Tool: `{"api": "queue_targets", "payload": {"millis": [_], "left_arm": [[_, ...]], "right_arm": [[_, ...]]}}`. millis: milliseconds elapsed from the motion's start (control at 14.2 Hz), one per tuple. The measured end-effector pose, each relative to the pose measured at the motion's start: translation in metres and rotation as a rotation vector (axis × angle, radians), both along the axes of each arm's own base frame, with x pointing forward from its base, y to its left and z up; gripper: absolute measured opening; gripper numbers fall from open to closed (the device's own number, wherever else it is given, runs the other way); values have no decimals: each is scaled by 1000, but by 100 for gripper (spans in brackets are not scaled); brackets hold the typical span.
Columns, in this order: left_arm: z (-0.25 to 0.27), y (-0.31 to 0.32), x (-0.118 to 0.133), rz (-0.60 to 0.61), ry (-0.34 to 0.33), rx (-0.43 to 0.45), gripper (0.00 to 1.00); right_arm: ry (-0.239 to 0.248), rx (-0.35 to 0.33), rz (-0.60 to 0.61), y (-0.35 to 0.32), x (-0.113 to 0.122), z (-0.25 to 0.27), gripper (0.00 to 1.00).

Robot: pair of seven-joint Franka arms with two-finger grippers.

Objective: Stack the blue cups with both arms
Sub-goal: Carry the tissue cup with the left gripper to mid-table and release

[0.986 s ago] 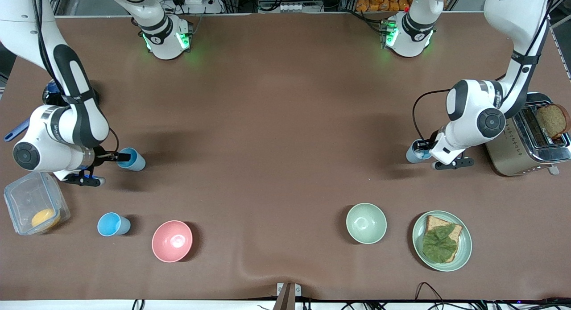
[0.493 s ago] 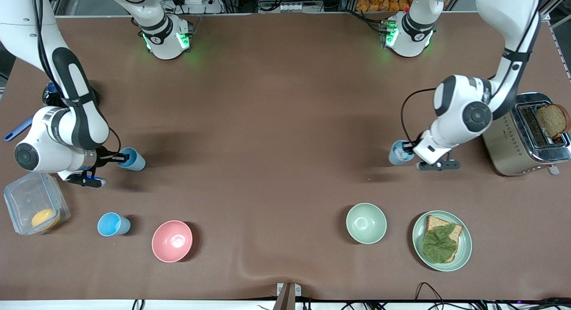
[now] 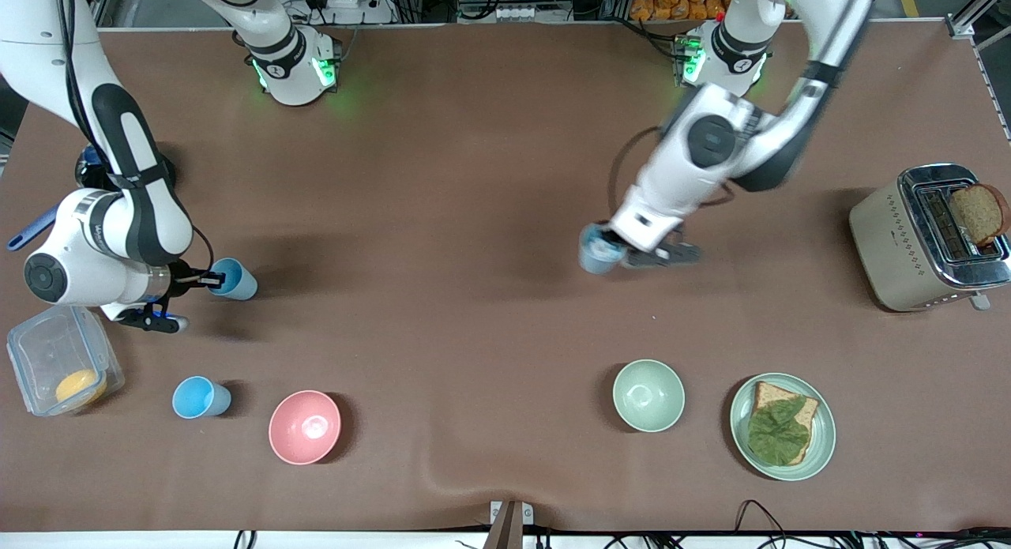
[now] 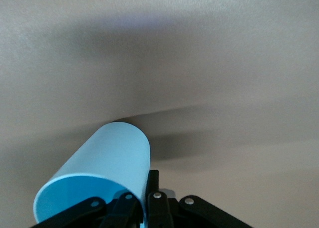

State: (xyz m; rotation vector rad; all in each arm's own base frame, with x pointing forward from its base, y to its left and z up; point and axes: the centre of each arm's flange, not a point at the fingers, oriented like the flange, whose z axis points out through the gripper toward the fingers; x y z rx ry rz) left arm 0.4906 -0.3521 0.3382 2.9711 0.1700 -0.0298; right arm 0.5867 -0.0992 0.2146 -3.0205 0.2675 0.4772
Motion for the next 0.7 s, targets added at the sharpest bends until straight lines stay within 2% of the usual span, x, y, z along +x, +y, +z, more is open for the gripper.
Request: {"api": "queue_targets", "payload": {"millis": [211, 352, 563, 704], "left_arm": [[-8, -96, -26, 93, 55, -54, 3], [-29, -140, -35, 148, 70, -44, 3], [-76, -163, -35, 193, 90, -5, 3], [-94, -163, -30, 211, 113, 2, 6]], "right_arm": [[15, 11, 10, 8, 5, 19, 4], [13, 17, 18, 14, 8, 43, 4], [-12, 25, 28, 22, 11, 85, 4], [-2, 34, 10, 36, 13, 118, 4]]}}
